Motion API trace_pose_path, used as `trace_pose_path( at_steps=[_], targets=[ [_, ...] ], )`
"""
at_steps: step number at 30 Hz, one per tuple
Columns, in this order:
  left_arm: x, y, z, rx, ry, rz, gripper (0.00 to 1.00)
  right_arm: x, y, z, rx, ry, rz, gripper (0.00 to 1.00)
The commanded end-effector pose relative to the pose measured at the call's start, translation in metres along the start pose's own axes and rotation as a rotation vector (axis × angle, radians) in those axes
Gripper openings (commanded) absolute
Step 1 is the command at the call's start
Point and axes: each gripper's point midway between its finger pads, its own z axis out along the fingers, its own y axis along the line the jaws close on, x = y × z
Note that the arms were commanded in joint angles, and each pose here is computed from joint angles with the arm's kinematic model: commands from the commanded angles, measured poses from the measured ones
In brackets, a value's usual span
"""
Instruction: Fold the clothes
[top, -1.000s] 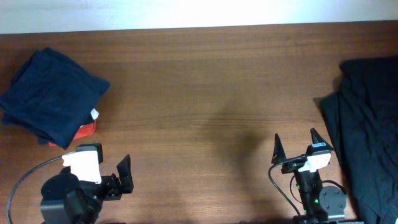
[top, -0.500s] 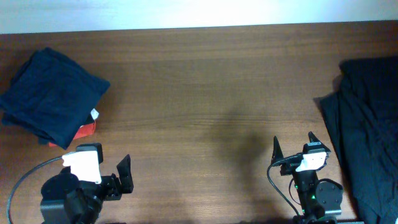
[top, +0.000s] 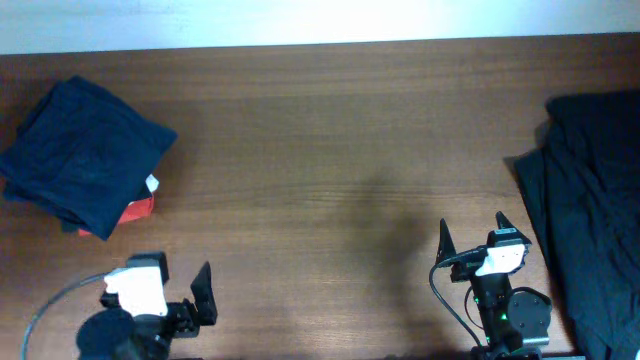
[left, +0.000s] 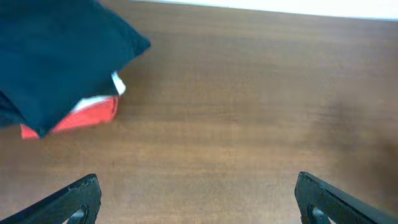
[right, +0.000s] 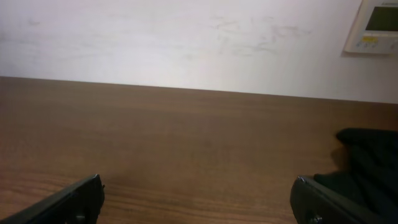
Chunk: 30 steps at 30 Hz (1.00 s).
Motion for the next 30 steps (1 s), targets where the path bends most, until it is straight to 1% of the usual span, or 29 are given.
trace_pose_path(
  at_steps=[1,4,7,9,11,13,16,18,20,30],
  targets=[
    [0.015,0.004,0.023,-0.003,-0.085,0.019,0.99,0.002,-0.001,0.000,0.007,0.005,-0.007,0.99],
    [0.016,0.001,0.045,0.033,-0.202,0.029,0.99,0.002,-0.001,0.000,0.007,0.005,-0.007,0.99],
    [0.020,-0.011,0.065,0.118,-0.307,0.051,0.99,0.002,-0.001,0.000,0.007,0.005,-0.007,0.99],
    [0.015,-0.016,0.073,0.149,-0.369,0.063,0.99,0.002,-0.001,0.000,0.007,0.005,-0.007,0.99],
    [-0.002,-0.015,0.078,0.147,-0.514,0.079,0.99,0.002,-0.001,0.000,0.007,0.005,-0.007,0.99],
    [-0.003,-0.010,0.085,0.126,-0.582,0.079,0.99,0.002,-0.001,0.000,0.007,0.005,-0.007,0.99],
    [0.025,0.010,0.103,0.014,-0.461,0.046,0.99,0.002,-0.001,0.000,0.007,0.005,-0.007,0.99],
    [0.025,0.008,0.103,0.017,-0.460,0.048,0.99,0.002,-0.001,0.000,0.007,0.005,-0.007,0.99],
    [0.025,0.001,0.103,0.052,-0.461,0.057,0.99,0.002,-0.001,0.000,0.007,0.005,-0.007,0.99],
    [0.025,0.001,0.103,0.052,-0.460,0.057,0.99,0.002,-0.001,0.000,0.007,0.005,-0.007,0.99]
  ],
)
